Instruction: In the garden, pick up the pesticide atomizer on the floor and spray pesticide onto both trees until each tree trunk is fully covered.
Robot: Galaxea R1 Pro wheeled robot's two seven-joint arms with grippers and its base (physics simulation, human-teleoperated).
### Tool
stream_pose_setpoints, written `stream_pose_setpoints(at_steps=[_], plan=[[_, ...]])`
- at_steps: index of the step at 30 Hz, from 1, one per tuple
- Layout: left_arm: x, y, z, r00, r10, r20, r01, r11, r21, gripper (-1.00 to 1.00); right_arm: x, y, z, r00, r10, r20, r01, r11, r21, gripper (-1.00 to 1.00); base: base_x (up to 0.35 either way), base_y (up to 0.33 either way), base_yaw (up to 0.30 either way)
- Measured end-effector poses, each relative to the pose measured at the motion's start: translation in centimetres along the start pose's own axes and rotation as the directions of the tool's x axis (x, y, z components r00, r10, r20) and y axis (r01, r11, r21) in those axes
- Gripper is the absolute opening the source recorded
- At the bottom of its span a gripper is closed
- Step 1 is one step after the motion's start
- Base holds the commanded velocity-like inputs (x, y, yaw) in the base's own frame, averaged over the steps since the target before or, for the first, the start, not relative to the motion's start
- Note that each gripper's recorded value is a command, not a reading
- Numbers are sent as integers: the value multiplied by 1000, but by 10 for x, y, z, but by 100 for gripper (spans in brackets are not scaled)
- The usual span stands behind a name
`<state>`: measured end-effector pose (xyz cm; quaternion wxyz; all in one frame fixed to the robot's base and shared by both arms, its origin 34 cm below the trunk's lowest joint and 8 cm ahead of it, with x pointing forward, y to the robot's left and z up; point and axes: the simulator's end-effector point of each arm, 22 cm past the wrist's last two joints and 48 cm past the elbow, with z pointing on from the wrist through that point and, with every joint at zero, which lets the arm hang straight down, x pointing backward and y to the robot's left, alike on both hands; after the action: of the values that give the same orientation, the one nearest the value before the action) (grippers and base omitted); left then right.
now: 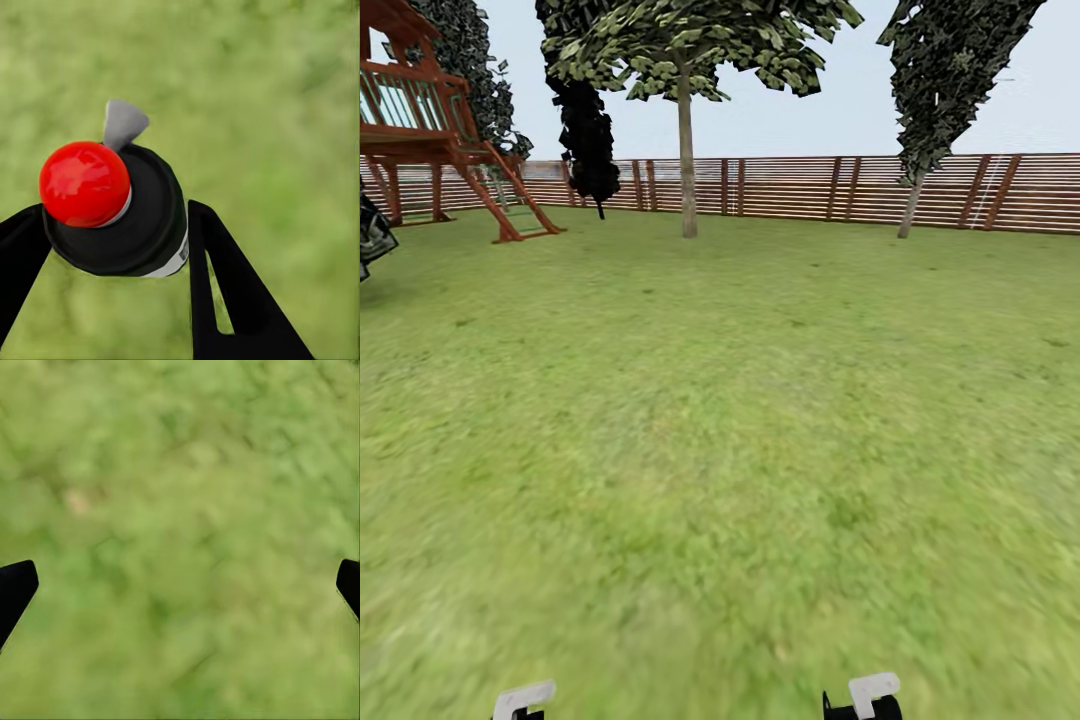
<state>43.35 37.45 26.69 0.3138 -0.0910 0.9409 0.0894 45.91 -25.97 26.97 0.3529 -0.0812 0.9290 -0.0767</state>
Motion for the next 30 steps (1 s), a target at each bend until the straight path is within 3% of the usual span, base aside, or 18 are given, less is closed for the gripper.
stream_pose_setpoints(at_steps=[30], plan=[[0,0,0,1000,0,0,0,1000,0,-100,0,1,0,1000,1,0,-1,1000,0,100,340,0,0]])
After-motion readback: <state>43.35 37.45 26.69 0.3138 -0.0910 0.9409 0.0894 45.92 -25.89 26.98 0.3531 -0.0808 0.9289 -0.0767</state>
